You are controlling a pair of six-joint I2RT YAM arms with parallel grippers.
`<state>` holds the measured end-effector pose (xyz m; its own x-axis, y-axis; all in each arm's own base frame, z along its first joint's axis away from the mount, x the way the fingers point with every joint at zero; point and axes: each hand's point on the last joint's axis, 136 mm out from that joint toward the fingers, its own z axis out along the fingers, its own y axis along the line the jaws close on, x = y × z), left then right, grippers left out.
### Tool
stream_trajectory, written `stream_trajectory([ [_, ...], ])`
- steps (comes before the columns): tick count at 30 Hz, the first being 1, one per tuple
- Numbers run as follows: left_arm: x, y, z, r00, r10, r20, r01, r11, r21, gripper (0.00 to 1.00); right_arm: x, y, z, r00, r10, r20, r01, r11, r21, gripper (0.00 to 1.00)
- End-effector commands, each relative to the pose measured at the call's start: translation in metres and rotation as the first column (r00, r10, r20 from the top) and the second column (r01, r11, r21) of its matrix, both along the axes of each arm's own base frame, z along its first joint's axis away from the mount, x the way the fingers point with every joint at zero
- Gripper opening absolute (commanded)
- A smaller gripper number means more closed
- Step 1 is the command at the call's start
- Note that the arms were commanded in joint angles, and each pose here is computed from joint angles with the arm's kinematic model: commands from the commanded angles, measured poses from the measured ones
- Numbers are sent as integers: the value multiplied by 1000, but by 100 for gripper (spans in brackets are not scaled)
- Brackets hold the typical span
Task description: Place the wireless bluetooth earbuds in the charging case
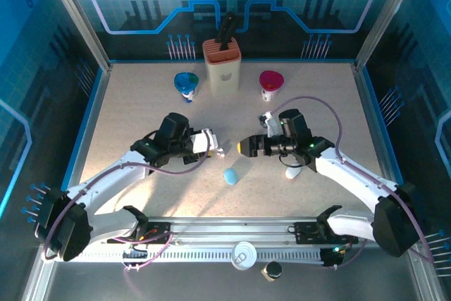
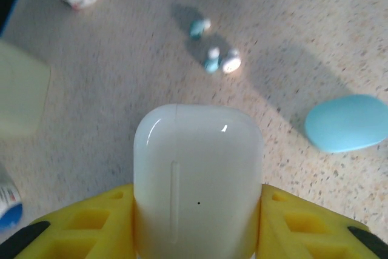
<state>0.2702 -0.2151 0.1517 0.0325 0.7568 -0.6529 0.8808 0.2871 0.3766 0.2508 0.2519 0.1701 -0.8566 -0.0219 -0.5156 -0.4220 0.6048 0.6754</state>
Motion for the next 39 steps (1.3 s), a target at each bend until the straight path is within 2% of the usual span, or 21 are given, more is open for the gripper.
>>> stream_trajectory([
  [1,1,-19,25,991,-75,110,74,997,9,40,-2,21,36,997,73,15,-75,987,145,85],
  [7,-6,-43,33,971,-158,179,151,987,49,40,-1,31,39,994,111,-22,-106,981,161,74],
  [18,-7,-61,40,963,-195,184,188,981,55,40,-12,45,20,977,179,-114,-163,977,138,56],
  [23,-10,-62,37,963,-200,180,192,979,61,41,-10,44,20,982,161,-97,-149,981,121,36],
  [27,-14,-60,32,963,-212,168,202,976,75,42,-6,40,24,988,142,-62,-134,985,110,34],
  [29,-16,-59,30,962,-217,165,206,975,81,42,-5,39,24,989,135,-62,-128,986,109,44],
  [31,-17,-58,29,962,-219,163,207,975,87,41,-4,40,25,990,130,-59,-123,986,111,45],
  [35,-18,-57,28,962,-222,158,209,974,93,40,-2,42,26,989,132,-64,-123,984,126,40],
  [39,-19,-57,26,962,-224,158,211,973,95,40,-1,43,27,989,133,-67,-123,983,135,23],
])
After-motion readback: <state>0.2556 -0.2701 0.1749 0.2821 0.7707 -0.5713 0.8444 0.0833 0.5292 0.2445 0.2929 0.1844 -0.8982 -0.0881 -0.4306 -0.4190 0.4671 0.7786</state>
